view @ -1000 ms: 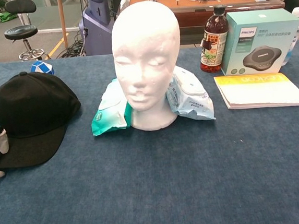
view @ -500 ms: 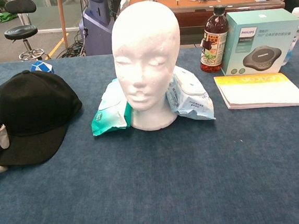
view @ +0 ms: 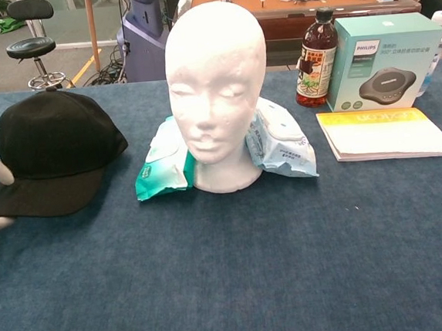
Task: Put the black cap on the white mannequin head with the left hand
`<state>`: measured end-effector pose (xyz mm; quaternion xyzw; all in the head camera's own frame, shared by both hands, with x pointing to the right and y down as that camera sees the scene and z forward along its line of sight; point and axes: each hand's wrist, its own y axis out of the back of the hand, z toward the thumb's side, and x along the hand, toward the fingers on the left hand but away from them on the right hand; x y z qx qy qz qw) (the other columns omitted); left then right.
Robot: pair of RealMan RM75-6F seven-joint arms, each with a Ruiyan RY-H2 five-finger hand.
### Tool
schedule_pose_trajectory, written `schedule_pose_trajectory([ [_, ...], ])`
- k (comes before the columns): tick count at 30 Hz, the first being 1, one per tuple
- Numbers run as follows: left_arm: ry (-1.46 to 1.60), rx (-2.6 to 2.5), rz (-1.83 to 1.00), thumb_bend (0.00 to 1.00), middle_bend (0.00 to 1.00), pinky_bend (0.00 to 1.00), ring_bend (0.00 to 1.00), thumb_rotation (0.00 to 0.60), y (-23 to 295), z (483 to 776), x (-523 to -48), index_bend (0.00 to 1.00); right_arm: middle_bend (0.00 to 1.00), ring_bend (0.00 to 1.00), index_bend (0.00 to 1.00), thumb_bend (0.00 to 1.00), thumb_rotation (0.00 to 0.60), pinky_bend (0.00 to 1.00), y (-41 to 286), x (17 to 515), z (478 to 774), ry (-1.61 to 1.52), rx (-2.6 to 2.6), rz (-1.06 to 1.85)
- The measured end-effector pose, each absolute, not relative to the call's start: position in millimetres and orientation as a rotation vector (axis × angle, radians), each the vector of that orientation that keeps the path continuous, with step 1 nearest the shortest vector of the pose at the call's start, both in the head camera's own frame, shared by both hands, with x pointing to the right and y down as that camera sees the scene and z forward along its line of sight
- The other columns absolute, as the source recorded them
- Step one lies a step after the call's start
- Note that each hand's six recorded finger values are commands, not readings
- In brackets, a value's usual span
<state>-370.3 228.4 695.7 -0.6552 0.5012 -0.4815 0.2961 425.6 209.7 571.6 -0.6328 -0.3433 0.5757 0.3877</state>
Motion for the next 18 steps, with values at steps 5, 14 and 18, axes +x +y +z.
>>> schedule_pose_trajectory([
  [5, 1.401, -1.727, -1.188, 0.02, 0.29, 0.5, 0.26, 0.6, 224.7, 687.6, -370.4, 0.48, 0.28, 0.21, 0.13, 0.0, 0.6, 0.38, 210.1, 424.9, 572.0, -0.87, -1.611, 1.465],
  [14, 1.416, -1.733, -1.129, 0.17, 0.29, 0.49, 0.26, 0.6, 222.1, 687.1, -365.8, 0.52, 0.28, 0.21, 0.13, 0.0, 0.6, 0.38, 210.0, 425.5, 571.3, -0.873, -1.611, 1.464],
  [18, 1.41, -1.735, -1.116, 0.24, 0.29, 0.48, 0.26, 0.6, 222.6, 687.1, -363.8, 0.54, 0.28, 0.21, 0.13, 0.0, 0.6, 0.38, 209.8, 425.9, 571.1, -0.875, -1.613, 1.465],
])
